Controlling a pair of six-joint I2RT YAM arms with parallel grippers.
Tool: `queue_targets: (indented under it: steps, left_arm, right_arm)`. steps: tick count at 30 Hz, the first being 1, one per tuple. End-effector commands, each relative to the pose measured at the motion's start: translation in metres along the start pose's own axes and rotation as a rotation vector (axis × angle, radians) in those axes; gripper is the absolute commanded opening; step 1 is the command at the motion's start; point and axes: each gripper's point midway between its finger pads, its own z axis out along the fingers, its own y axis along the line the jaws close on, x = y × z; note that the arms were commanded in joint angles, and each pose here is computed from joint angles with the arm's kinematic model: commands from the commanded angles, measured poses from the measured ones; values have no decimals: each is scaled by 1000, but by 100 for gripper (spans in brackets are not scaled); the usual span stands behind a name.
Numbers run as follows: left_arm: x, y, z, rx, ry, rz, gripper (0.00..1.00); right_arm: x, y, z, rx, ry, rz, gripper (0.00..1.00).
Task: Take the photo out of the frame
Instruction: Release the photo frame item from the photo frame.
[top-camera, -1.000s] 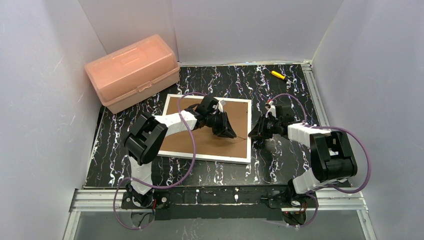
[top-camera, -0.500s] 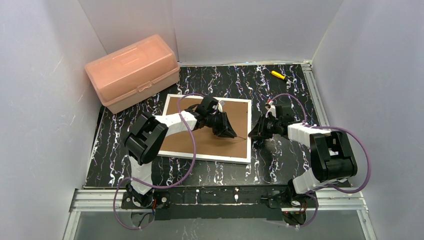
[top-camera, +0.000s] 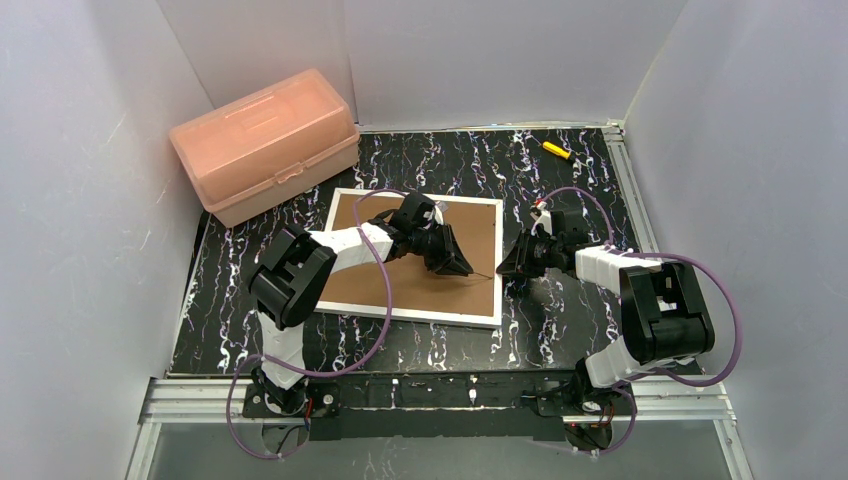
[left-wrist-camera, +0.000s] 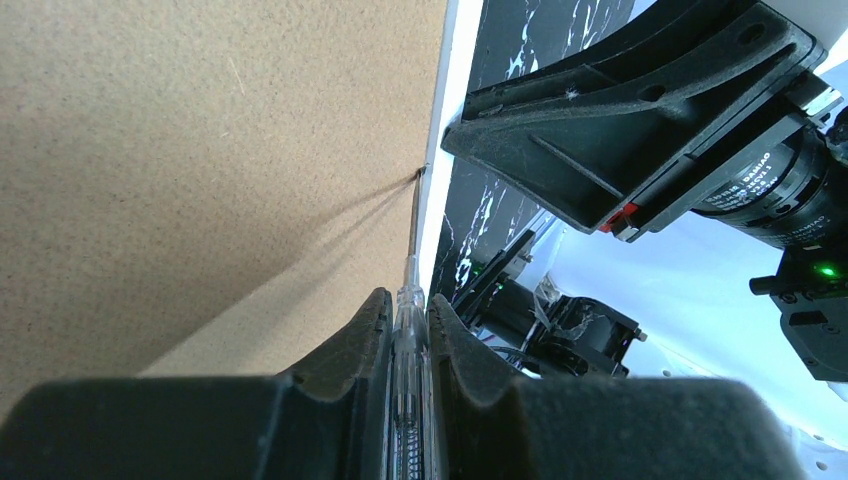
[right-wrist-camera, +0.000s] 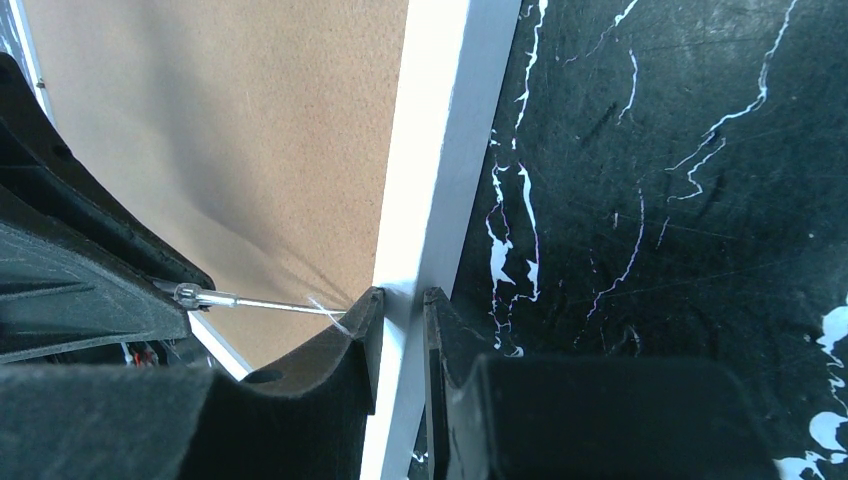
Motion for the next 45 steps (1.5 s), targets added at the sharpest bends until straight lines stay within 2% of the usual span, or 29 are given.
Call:
queue_targets:
  steps: [1,28,38,45]
  left_arm:
    - [3,13,7,-38,9,-18,0]
    - [23,-39,16,6,35,27,0]
    - [38,-68,19,-85,36,120,0]
    - [47,-93,36,-67,69,169,0]
  right_arm:
    - [-2,15,3,-77,11,-15,27]
    - [16,25,5,-99,30,-1,27]
    - [17,27,2,-90,24,-6,25]
    - [18,29,0,-88,20,-8,24]
